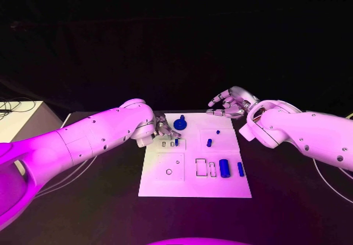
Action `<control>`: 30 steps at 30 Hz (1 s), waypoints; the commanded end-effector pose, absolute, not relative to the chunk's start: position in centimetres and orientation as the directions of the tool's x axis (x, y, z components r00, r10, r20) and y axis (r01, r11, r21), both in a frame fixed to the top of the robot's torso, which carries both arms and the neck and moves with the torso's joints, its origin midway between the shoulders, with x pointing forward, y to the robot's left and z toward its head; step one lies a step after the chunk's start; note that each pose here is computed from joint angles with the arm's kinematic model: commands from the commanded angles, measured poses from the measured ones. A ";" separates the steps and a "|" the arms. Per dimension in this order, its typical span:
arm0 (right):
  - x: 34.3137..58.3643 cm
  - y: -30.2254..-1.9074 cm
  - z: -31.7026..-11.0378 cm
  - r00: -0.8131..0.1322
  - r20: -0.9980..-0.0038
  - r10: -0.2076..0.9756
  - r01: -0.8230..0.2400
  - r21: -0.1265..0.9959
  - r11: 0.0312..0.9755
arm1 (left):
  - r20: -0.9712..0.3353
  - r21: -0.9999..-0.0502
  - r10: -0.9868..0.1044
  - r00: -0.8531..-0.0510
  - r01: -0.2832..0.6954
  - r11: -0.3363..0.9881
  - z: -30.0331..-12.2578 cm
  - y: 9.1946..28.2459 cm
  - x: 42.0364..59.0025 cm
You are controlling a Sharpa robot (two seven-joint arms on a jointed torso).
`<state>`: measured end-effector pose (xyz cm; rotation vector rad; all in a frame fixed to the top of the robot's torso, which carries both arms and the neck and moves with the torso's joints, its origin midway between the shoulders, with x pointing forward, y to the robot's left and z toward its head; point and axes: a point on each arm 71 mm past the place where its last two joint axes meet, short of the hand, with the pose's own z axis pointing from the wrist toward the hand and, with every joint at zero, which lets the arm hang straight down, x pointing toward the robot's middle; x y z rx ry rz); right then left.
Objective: Assemble the parts on the task board
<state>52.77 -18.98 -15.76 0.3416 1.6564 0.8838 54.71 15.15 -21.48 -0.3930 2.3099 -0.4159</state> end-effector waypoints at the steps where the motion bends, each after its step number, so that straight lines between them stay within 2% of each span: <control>1: 52.7 -18.9 -15.8 -0.302 -0.719 0.626 -0.233 0.692 0.683 | -0.625 -0.378 -0.364 -0.691 -0.141 0.915 -21.5 14.9 54.9; 13: 52.7 -18.7 -15.8 -0.303 -0.721 0.623 -0.233 0.690 0.685 | -0.601 -0.369 -0.342 -0.722 -0.128 0.920 -21.8 13.8 54.9; 30: 52.6 -18.8 -15.8 -0.302 -0.724 0.620 -0.234 0.687 0.688 | -0.594 -0.353 -0.330 -0.734 -0.132 0.926 -22.5 13.7 54.9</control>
